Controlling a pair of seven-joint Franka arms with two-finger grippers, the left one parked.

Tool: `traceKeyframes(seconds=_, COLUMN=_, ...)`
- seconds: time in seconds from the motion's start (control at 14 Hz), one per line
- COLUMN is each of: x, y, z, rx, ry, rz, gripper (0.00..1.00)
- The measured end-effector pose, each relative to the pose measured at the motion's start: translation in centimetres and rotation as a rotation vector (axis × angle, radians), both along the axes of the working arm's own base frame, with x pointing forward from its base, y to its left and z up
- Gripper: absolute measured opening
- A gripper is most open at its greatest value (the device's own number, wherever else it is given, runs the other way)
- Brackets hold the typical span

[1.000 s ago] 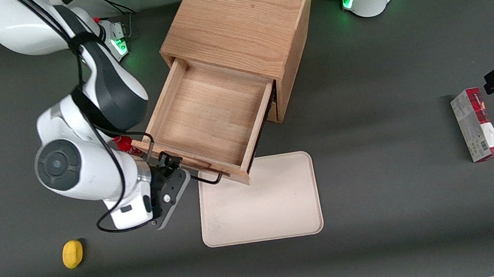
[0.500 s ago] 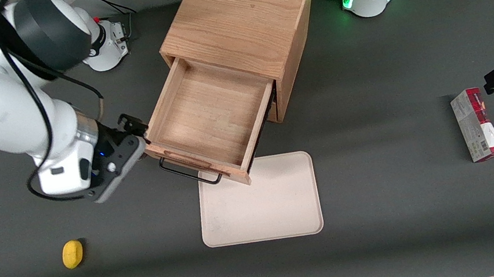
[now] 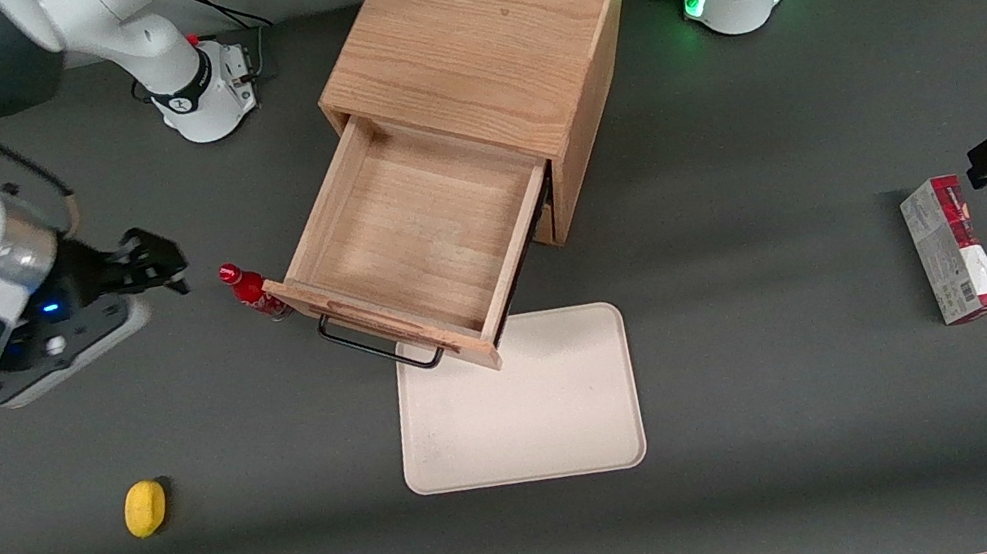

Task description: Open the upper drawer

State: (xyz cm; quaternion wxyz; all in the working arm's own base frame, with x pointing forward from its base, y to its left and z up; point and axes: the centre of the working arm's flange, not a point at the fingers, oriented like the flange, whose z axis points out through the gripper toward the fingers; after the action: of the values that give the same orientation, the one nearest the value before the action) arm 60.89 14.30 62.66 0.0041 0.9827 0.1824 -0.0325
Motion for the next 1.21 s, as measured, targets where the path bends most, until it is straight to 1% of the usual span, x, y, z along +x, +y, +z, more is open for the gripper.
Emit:
traceKeyframes(seconds=0.36, x=-1.3, y=-10.9, z=-0.6, rx=0.033, ry=-0.010, rz=-0.195, gripper=1.00)
traceKeyframes(seconds=0.5, x=-2.4, y=-14.7, z=-1.7, rx=0.051, ry=-0.026, rz=-0.255, gripper=1.00)
traceKeyframes(seconds=0.79, x=-2.6, y=-16.6, z=-2.9, rx=0.061, ry=-0.054, rz=-0.294, gripper=1.00)
traceKeyframes(seconds=1.07, x=-2.6, y=-16.3, z=-3.2, rx=0.038, ry=-0.053, rz=-0.292, gripper=1.00)
traceKeyframes(seconds=1.21, x=-2.6, y=-16.0, z=-3.2, rx=0.035, ry=-0.053, rz=-0.289, gripper=1.00)
